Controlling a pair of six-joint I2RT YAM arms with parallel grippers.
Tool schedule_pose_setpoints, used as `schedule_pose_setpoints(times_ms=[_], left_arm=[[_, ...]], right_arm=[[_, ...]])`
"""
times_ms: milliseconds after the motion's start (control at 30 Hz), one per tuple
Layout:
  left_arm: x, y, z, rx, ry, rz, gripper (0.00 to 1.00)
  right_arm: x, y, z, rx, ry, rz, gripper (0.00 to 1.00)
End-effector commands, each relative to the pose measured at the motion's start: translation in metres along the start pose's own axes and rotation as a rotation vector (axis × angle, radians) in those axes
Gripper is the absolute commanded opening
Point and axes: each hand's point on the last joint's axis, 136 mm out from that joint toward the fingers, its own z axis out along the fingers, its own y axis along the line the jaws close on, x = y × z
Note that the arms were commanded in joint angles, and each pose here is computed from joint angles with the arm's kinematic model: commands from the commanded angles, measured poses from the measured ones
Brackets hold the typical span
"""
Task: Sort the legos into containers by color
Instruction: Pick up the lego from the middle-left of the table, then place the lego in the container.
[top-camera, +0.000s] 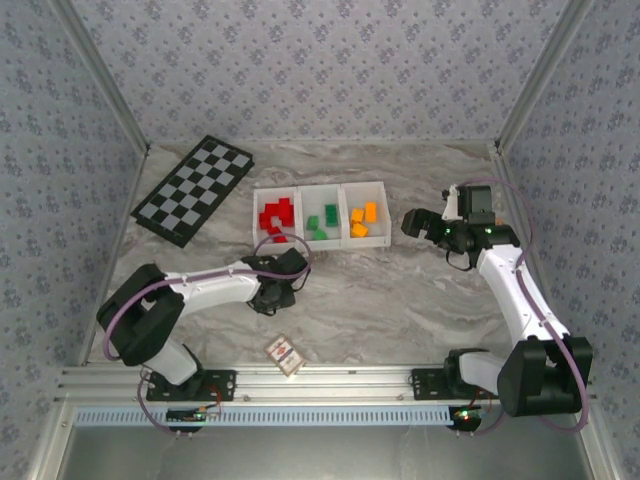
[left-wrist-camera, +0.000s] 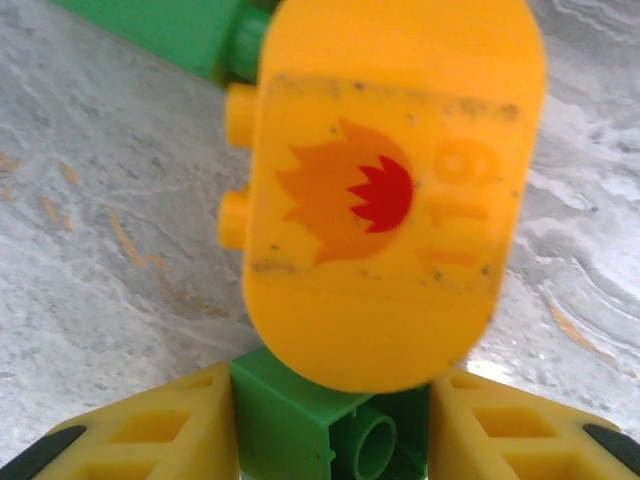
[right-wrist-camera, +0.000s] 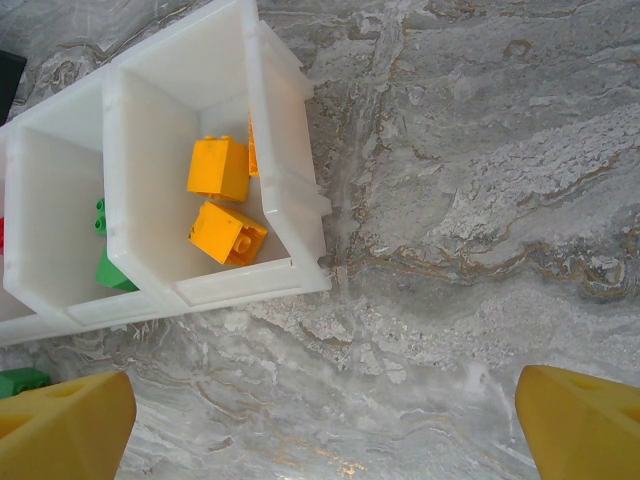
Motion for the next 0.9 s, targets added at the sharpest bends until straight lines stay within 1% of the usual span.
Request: schedule_pose_setpoints(times_ms=[0, 133, 233, 367, 500, 567, 733, 867], left_arm=[[0.002, -0.013, -0.011, 0.064, 0.003, -0.006, 0.44], [0.0, -0.025, -0.029, 0.101, -0.027, 0.011, 0.43], [-0.006, -0.036, -0.049, 0.133, -0.058, 0.025, 0.42], [-0.022, -0.05, -0.078, 0.183, -0.121, 0.045, 0.42], [-0.056, -0.069, -0.104, 0.204, -0.229, 0.09, 0.42], [-0.076, -0.083, -0.11, 0.215, -0.249, 0.117, 0.42], [-0.133, -0.116, -0.111, 0.206, -0.273, 0.199, 0.43], [-0.186, -0.146, -0.097, 0.229, -0.25, 0.234, 0.43]], right_arm=[[0.006, 0.0, 0.001, -0.01, 0.02, 0.01, 1.0], [0.005, 0.001, 0.001, -0.011, 0.017, 0.008, 1.0], [0.005, 0.001, 0.001, -0.009, 0.018, 0.007, 1.0], [0.005, 0.0, 0.001, -0.008, 0.016, 0.009, 1.0], [0.004, 0.001, 0.003, -0.014, 0.014, 0.012, 1.0], [0.003, 0.001, 0.003, -0.016, 0.015, 0.014, 1.0], [0.004, 0.002, 0.001, -0.015, 0.021, 0.01, 1.0], [0.003, 0.002, -0.003, -0.009, 0.012, 0.007, 1.0]])
